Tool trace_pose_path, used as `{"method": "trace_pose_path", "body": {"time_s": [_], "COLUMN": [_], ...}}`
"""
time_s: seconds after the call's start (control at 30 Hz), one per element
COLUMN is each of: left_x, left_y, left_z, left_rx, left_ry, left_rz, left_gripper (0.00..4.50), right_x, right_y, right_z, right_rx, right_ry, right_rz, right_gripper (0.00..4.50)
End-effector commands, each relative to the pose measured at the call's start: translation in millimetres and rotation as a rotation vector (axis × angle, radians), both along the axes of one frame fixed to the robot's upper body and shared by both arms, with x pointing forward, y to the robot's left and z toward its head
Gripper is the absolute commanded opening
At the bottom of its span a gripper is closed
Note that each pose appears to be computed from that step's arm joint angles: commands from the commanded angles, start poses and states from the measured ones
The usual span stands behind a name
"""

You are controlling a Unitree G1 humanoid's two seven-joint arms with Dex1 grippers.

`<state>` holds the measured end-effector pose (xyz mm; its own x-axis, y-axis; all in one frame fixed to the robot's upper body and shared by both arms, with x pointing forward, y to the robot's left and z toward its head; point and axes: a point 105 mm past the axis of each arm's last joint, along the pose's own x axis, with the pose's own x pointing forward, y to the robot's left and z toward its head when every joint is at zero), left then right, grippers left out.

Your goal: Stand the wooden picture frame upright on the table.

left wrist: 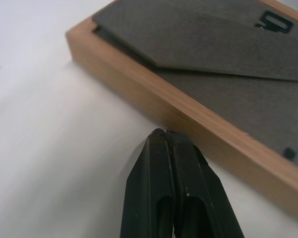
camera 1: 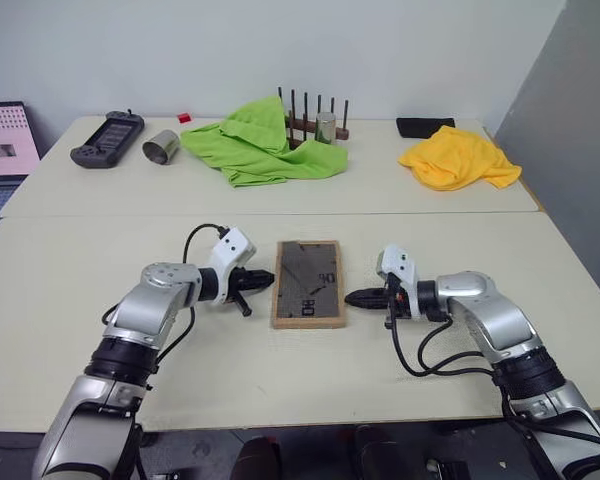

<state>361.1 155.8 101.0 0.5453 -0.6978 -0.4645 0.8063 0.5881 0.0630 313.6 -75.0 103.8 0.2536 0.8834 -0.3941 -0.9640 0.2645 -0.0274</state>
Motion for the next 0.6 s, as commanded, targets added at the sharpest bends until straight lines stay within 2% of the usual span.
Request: {"method": "trace_pose_path", "body": {"time_s": [0.03, 0.13, 0.23, 0.37, 0.5, 0.6], "left_x": [2, 2, -3, -7, -34, -46], "left_y": [-13, -15, -8, 14, 27, 26], "left_z": [9, 9, 7, 17, 33, 40], "left_rx": [-0.005, -0.005, 0.027, 0.006, -0.067, -0.245], "left_ry": [-0.041, -0.039, -0.009, 0.009, 0.135, 0.319], "left_rz": [-0.059, -0.066, -0.079, -0.028, -0.102, -0.079], "left_gripper": [0.00, 0.00, 0.00, 0.00, 0.68, 1.27], "right_x": [-4, -2, 14, 33, 39, 38], "right_y": [5, 2, -16, -34, -43, -44], "right_z": [12, 11, 7, 9, 9, 6], "right_rx": [0.034, 0.014, -0.038, -0.072, -0.092, -0.086], "right_ry": [-0.018, -0.028, -0.061, -0.120, -0.158, -0.153], "right_rz": [0.021, 0.011, -0.080, -0.200, -0.238, -0.245], "right_gripper": [0.00, 0.00, 0.00, 0.00, 0.00, 0.00]}}
